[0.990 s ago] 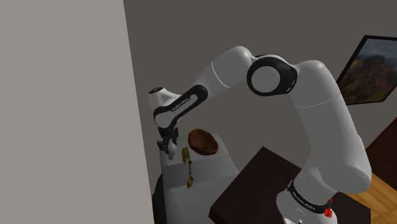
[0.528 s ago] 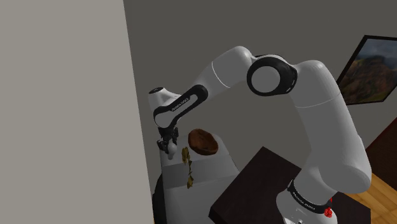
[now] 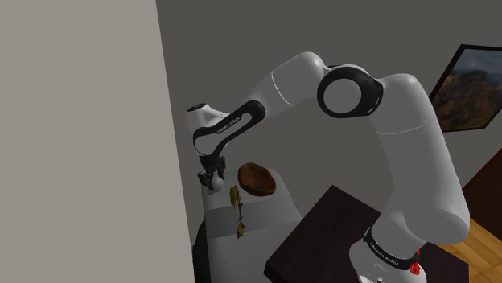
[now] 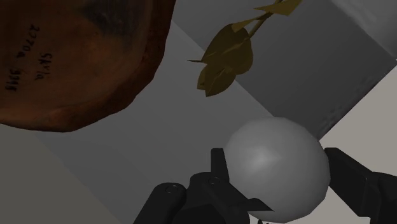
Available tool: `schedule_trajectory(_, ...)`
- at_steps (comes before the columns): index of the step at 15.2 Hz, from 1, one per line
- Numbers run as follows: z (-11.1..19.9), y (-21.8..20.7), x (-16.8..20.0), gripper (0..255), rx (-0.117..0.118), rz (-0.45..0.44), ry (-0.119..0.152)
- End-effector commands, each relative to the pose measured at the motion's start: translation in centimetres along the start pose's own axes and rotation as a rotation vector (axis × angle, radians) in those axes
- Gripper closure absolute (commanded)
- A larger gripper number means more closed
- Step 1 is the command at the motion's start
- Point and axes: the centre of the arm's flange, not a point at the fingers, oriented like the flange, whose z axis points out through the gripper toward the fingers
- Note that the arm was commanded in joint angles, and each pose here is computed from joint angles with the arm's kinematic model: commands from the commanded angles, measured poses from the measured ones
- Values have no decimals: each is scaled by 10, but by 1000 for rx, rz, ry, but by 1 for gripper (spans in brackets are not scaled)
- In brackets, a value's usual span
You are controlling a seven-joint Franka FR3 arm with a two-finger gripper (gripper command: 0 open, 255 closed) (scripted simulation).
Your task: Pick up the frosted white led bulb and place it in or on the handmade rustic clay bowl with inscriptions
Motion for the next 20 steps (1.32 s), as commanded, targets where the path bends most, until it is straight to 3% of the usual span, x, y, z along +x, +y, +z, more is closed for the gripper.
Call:
schedule_trajectory(1, -11, 0, -4, 255, 0, 0, 0)
schedule_trajectory(20, -109, 5, -24, 255, 0, 0, 0)
